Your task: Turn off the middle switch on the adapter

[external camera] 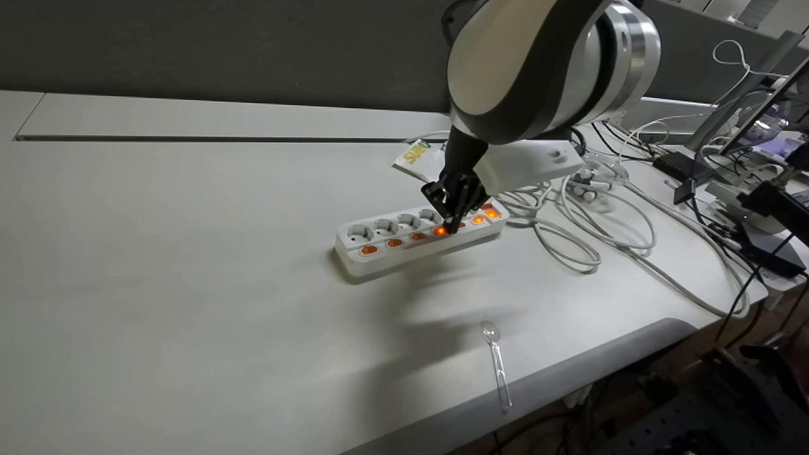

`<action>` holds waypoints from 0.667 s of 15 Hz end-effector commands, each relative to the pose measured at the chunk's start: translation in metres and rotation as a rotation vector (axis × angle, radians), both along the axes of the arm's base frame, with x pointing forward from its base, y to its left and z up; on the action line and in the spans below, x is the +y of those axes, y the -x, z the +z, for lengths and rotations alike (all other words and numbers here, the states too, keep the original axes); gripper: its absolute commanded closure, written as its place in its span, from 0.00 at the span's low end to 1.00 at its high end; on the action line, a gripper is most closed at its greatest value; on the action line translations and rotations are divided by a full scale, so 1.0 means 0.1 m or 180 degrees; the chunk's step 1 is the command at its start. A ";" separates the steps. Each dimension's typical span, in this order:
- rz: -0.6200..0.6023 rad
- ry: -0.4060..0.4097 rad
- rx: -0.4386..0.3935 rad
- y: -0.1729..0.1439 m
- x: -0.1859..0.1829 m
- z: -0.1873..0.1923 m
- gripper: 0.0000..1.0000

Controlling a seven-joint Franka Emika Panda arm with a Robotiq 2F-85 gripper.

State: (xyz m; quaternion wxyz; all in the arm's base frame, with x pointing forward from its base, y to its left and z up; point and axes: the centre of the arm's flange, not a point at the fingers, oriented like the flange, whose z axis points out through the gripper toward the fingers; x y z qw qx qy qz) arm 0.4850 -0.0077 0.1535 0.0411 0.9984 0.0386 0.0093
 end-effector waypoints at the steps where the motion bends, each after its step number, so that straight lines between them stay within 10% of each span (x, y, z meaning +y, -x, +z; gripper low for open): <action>1: -0.0118 -0.0037 -0.0052 -0.02 0.06 0.07 1.00; 10: -0.0183 -0.0031 -0.0007 -0.02 0.05 -0.01 1.00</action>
